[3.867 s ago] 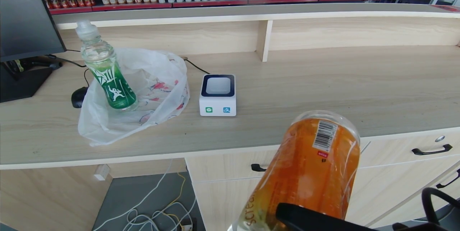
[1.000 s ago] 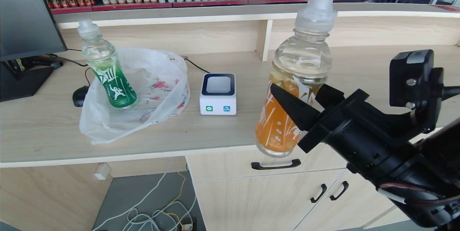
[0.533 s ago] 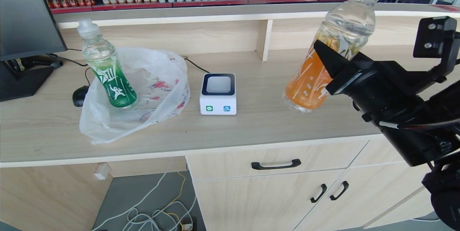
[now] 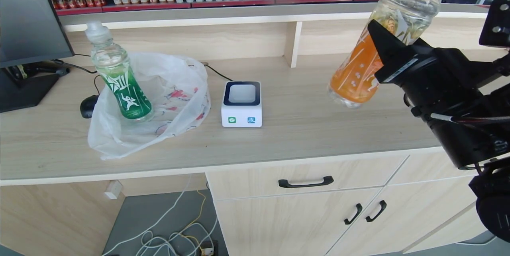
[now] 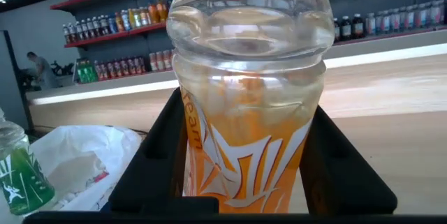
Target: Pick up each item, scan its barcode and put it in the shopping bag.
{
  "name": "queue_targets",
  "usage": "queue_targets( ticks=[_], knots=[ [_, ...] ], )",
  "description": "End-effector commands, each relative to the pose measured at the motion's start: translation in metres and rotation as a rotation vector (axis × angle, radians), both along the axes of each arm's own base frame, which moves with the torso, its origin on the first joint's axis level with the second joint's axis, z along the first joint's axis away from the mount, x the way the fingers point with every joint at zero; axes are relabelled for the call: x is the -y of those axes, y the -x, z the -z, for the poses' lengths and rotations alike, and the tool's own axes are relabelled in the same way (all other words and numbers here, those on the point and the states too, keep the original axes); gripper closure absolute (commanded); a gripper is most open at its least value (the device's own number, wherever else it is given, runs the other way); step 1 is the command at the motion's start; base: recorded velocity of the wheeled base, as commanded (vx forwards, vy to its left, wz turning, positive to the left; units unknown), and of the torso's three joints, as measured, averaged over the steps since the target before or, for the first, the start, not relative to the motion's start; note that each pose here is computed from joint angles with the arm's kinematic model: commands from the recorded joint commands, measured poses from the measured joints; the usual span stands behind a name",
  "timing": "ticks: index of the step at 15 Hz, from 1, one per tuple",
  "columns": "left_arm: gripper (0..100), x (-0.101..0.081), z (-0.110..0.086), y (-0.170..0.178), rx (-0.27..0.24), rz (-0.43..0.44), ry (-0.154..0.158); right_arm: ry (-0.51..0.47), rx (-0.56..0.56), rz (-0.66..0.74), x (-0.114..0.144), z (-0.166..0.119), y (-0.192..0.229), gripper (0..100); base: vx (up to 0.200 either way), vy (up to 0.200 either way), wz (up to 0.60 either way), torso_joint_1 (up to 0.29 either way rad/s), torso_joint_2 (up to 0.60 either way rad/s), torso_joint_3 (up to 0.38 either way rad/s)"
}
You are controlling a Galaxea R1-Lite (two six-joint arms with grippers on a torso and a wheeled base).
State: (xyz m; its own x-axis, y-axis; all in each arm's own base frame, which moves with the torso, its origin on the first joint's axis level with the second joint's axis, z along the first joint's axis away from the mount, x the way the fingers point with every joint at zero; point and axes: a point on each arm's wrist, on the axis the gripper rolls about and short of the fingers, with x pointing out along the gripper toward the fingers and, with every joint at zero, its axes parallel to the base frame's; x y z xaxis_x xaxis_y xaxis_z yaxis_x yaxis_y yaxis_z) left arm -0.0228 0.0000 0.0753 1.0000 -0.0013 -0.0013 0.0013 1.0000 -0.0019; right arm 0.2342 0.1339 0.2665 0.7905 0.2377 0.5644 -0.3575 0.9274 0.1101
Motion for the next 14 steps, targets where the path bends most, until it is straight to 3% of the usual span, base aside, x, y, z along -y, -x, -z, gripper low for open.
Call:
queue_targets(
  ticks=[1,14],
  knots=[
    [0,0.0,0.0,0.0,0.0,0.0,0.0,-0.003,0.007,0.003,0.0008,-0.002,-0.0005,100,0.0,0.2,0.0,0.002,0.01,-0.002],
    [0,0.0,0.0,0.0,0.0,-0.001,0.003,-0.014,0.024,0.01,0.0031,-0.0068,-0.0007,100,0.0,0.2,0.0,0.002,0.0,0.001]
  ],
)
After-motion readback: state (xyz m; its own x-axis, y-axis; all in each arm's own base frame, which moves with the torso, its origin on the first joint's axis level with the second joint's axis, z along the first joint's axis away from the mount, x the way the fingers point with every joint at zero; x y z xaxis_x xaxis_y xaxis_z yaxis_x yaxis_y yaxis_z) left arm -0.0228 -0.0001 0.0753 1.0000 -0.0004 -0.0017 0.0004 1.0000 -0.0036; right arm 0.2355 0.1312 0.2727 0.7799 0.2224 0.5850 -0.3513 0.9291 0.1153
